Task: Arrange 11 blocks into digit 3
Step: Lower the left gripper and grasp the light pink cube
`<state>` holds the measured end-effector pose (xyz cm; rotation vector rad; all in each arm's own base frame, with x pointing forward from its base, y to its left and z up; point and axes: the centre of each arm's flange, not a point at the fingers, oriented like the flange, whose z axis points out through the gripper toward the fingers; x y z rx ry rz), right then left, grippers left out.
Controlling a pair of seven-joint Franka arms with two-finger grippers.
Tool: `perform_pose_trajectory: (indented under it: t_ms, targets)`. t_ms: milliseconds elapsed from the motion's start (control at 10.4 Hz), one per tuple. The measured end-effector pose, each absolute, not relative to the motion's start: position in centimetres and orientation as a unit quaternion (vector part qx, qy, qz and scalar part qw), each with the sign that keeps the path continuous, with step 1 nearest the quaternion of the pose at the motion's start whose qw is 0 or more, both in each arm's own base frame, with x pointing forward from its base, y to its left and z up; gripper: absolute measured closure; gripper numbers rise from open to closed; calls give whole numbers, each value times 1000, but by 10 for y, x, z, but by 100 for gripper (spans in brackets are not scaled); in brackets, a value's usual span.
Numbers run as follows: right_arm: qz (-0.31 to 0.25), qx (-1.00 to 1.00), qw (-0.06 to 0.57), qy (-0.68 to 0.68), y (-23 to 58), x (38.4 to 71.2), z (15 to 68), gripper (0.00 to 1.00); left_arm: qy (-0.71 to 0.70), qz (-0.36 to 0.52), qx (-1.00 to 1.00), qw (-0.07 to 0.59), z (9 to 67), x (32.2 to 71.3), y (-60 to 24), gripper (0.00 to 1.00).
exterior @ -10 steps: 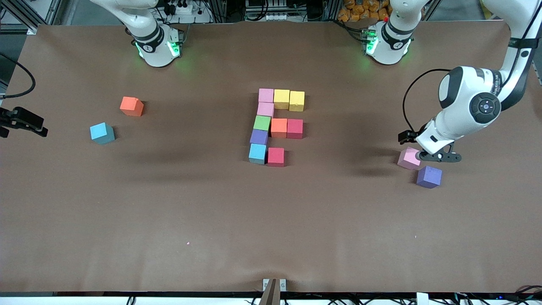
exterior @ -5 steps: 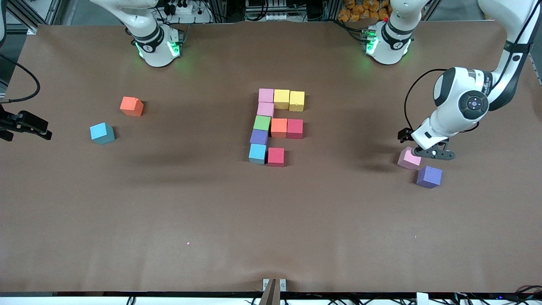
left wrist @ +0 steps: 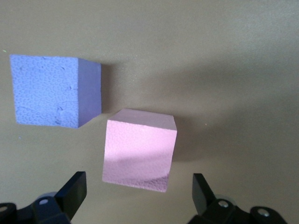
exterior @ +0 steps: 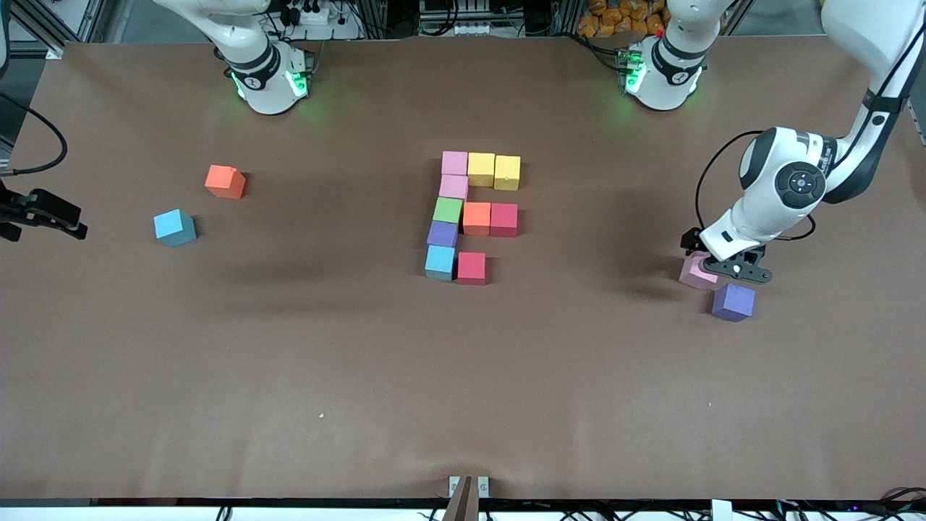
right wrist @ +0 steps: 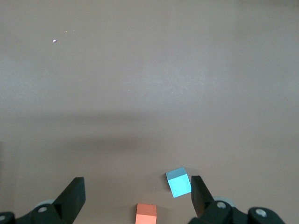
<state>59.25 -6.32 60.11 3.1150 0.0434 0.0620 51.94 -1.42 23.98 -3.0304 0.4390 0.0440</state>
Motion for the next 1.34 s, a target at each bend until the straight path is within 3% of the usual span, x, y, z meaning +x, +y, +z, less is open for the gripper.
perform_pose_trajectory:
  t_ms: [1342]
  targets:
    - [35,999,15,8,-71,596,603,0,161,11,-986,38,209,528,-16,0]
